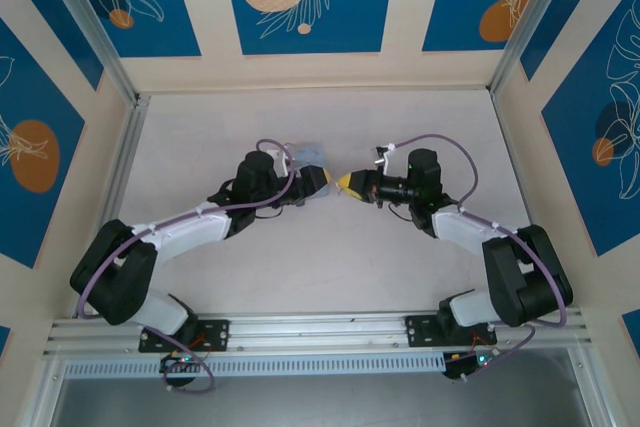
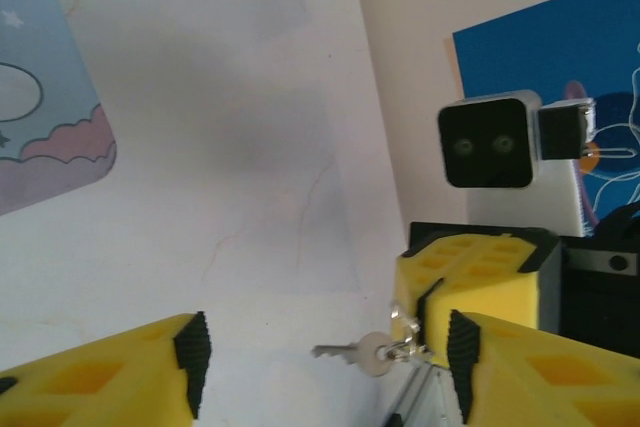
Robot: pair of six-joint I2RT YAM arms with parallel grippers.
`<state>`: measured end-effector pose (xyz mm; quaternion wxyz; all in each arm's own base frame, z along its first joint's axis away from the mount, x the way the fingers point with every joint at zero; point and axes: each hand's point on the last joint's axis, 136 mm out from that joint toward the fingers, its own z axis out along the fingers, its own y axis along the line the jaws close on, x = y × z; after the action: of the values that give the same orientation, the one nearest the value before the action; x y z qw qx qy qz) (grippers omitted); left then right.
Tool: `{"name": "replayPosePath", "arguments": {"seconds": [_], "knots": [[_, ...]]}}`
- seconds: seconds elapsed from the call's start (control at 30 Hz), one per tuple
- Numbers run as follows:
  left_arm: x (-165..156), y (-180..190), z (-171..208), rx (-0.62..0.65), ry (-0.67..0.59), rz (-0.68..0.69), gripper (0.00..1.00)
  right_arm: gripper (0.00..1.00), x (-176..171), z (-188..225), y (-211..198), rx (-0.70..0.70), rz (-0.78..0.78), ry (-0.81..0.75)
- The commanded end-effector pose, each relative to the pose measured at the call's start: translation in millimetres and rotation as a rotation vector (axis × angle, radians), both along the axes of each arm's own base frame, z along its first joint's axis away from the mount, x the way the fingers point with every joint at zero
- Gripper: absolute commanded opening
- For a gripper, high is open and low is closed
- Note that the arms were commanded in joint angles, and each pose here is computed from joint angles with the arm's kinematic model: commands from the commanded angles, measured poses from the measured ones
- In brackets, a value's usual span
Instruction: Unlock the padlock with the key
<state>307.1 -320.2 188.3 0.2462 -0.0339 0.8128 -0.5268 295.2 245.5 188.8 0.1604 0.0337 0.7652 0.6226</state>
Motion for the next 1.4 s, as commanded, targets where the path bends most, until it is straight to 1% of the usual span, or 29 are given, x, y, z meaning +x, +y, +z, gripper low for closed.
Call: {"name": "replayPosePath", "arguments": {"seconds": [0.0,0.23,0.6,0.67,0.7,0.83,0.93,1.07,1.13,1.17,1.23,1.27,1.3,1.37], "knots": [[0,-7,18,-0.072,-0.025,-0.018,0.59,0.0,7,14,10,0.024,0.004,-0.035],[1,-4,14,-0.064,-0.022,0.002,0.51,0.0,7,14,20,0.026,0.023,-0.034],[6,-5,13,-0.057,-0.027,0.014,0.32,0.0,4,12,24,0.024,0.035,-0.031],[6,-5,12,-0.057,-0.025,0.014,0.3,0.0,4,11,25,0.024,0.039,-0.03],[6,-6,13,-0.058,-0.027,0.013,0.27,0.0,4,11,25,0.024,0.04,-0.029],[7,-7,13,-0.056,-0.029,0.008,0.24,0.0,3,10,27,0.025,0.048,-0.029],[8,-9,13,-0.056,-0.03,0.003,0.18,0.0,3,10,27,0.025,0.047,-0.028],[8,-9,13,-0.057,-0.031,0.002,0.0,0.0,4,11,27,0.027,0.043,-0.03],[8,-9,13,-0.059,-0.026,0.006,0.0,0.0,6,10,24,0.028,0.025,-0.024],[9,-8,13,-0.064,-0.022,0.018,0.0,0.07,8,8,20,0.027,0.003,-0.018],[12,-5,15,-0.08,-0.017,0.048,0.0,0.33,14,6,10,0.033,-0.06,-0.004],[12,-4,16,-0.09,-0.009,0.064,0.0,0.44,17,5,4,0.036,-0.098,0.002],[14,-2,18,-0.102,-0.007,0.082,0.0,0.49,21,6,0,0.041,-0.13,0.0],[15,-1,21,-0.127,-0.003,0.114,0.0,0.51,25,8,-4,0.051,-0.178,-0.01]]}}
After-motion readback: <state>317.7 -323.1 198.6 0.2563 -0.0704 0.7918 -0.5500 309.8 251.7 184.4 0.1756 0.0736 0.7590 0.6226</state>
